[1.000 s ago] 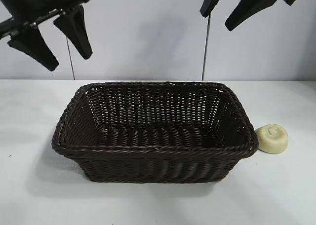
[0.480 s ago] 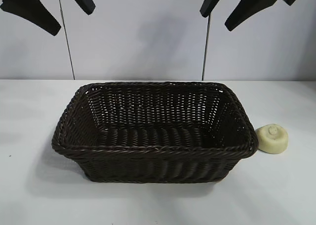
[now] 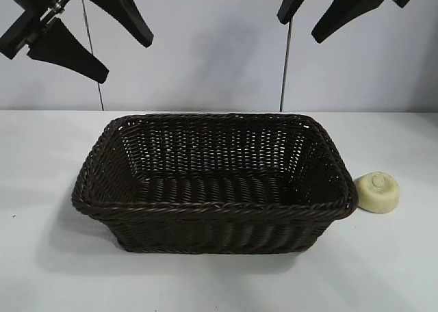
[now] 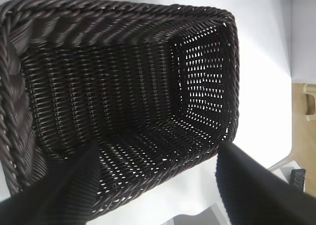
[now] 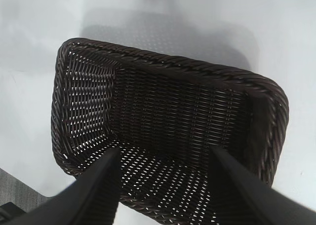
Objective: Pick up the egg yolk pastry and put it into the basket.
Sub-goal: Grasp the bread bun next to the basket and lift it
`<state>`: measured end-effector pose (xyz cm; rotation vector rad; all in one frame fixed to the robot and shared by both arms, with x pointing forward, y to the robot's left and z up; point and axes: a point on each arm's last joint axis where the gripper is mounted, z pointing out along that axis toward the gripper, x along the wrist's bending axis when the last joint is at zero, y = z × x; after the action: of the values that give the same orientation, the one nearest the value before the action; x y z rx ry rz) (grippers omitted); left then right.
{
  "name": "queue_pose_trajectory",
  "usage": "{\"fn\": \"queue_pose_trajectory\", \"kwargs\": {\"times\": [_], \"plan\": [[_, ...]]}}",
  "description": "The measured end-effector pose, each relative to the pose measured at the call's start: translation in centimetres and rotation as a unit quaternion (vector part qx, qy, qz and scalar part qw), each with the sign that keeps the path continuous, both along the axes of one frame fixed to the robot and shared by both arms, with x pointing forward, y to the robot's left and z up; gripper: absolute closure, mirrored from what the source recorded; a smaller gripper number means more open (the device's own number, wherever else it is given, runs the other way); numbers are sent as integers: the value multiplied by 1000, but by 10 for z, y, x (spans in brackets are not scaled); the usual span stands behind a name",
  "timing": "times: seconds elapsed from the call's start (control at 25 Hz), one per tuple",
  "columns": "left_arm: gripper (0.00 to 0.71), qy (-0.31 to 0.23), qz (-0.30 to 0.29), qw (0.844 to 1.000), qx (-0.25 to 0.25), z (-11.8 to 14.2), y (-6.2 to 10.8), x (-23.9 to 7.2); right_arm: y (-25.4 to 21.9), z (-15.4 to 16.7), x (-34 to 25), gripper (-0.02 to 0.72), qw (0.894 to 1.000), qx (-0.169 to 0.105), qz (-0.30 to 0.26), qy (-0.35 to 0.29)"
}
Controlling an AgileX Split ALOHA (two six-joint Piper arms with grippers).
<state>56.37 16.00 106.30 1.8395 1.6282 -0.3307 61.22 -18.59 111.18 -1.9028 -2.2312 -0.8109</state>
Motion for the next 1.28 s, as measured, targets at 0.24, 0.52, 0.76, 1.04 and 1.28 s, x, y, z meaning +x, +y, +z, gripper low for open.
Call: {"fn": "queue_pose_trajectory", "kwargs": {"times": [0.24,0.52,0.76,1.04,1.28], "plan": [[223,-7,-7,1000,24,-2,3,0,0,0,0,314,1000,0,0,0],[222,-7,-7,1000,25,-2,3,0,0,0,0,314,1000,0,0,0],[222,-7,-7,1000,25,-2,3,0,0,0,0,314,1000,0,0,1],[222,-7,-7,1000,25,-2,3,0,1,1,0,314,1000,5,9,-2],[222,-7,-8,1000,26,-2,3,0,-3,-1,1,314,1000,-24,12,-10]]}}
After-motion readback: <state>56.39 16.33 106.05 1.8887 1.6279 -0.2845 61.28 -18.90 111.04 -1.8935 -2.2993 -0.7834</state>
